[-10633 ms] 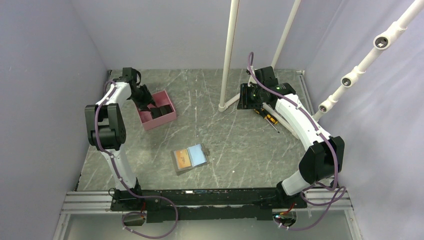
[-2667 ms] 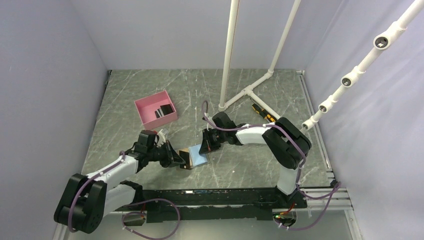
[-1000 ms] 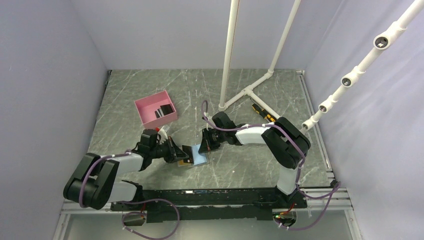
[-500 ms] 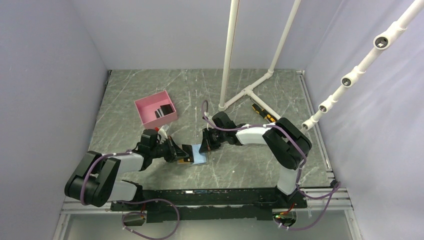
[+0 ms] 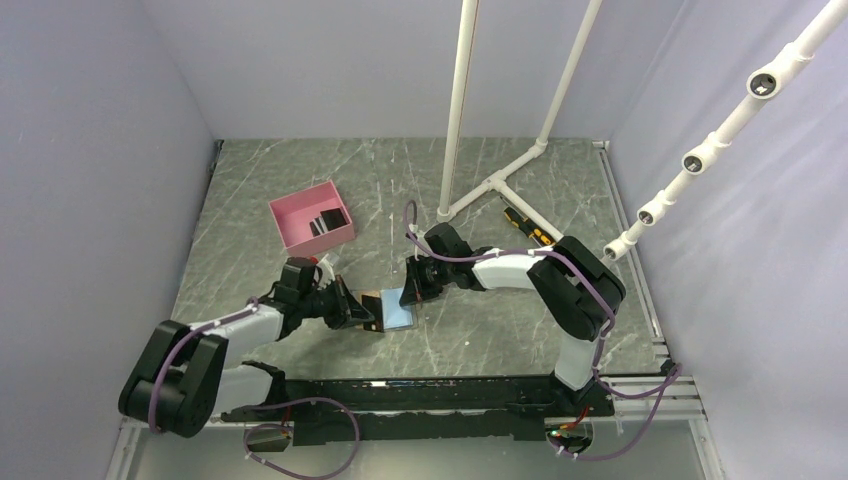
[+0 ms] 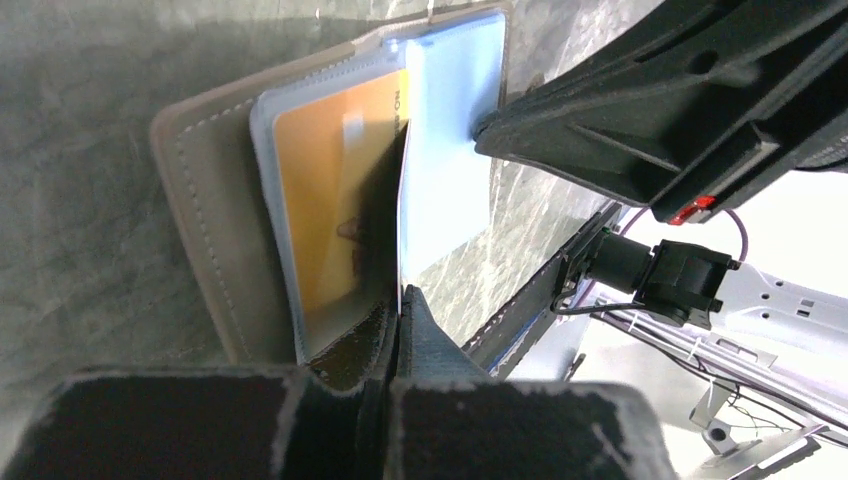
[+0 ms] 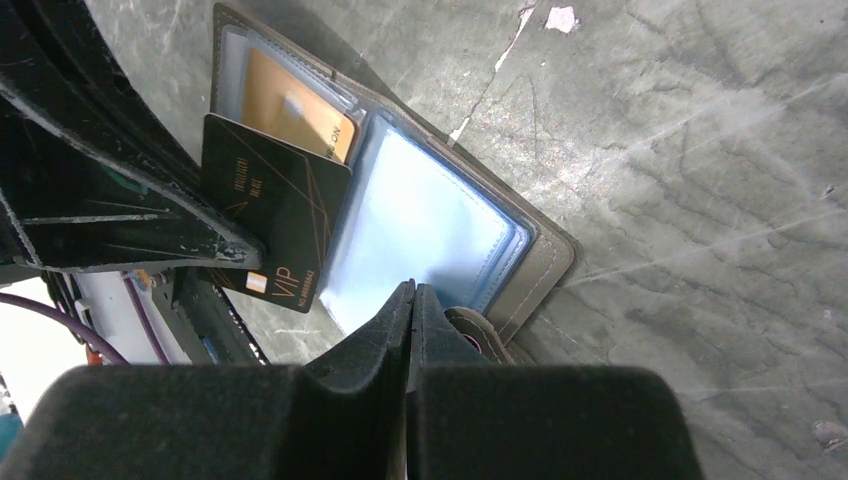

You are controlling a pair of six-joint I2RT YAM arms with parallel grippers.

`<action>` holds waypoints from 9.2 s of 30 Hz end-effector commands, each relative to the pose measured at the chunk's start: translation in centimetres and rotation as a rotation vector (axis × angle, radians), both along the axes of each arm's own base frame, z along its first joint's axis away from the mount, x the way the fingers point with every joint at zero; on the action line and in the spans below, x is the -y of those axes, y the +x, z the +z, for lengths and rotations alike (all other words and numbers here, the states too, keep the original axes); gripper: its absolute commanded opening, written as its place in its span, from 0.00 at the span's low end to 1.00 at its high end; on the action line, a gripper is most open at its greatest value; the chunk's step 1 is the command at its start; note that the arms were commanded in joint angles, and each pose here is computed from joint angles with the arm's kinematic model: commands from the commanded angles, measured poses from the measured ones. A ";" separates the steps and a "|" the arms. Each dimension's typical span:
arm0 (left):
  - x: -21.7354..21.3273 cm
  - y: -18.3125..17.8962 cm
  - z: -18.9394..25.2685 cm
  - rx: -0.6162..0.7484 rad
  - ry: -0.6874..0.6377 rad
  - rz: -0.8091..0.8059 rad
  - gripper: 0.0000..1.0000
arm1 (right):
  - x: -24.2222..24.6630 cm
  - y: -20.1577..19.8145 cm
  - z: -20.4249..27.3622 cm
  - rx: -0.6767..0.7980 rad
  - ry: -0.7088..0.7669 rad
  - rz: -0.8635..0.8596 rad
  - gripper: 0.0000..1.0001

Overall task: Put the credit cards into the card holder
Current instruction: Insert the credit card into the card holder.

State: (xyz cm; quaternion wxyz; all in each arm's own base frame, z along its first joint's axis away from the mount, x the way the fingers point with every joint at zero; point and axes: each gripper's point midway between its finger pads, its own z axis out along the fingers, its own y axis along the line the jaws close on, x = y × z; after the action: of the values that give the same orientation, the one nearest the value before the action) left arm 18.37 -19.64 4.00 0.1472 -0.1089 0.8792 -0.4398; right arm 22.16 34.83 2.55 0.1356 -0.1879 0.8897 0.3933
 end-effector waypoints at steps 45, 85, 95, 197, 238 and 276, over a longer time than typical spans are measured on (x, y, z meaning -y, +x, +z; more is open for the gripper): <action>2.2 3.1 -0.2 0.092 -0.041 -0.136 0.00 | 1.0 0.0 -0.6 0.031 -0.074 0.001 0.05; 4.9 2.1 -1.1 0.049 0.033 -0.134 0.29 | 2.3 -0.9 -1.6 0.007 -0.113 -0.033 0.12; 2.0 1.6 0.1 0.043 0.225 -0.111 0.57 | 2.4 -1.1 -1.7 0.008 -0.115 -0.028 0.10; 8.8 3.0 3.7 0.279 0.246 -0.236 0.74 | 2.2 -0.8 0.8 0.048 -0.087 -0.014 0.22; 3.3 -1.0 -3.6 0.074 0.409 -0.134 0.00 | 2.4 -2.5 3.7 0.011 0.015 -0.074 0.36; 3.5 -1.2 -2.7 0.098 0.378 -0.136 0.00 | 0.7 -4.4 3.5 -0.027 0.061 -0.015 0.29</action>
State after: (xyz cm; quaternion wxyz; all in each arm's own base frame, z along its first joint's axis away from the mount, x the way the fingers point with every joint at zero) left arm 18.14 -24.31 2.23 0.1885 0.0043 0.9347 -0.3015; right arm 17.70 32.94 3.65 0.1107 -0.1558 0.8992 0.3936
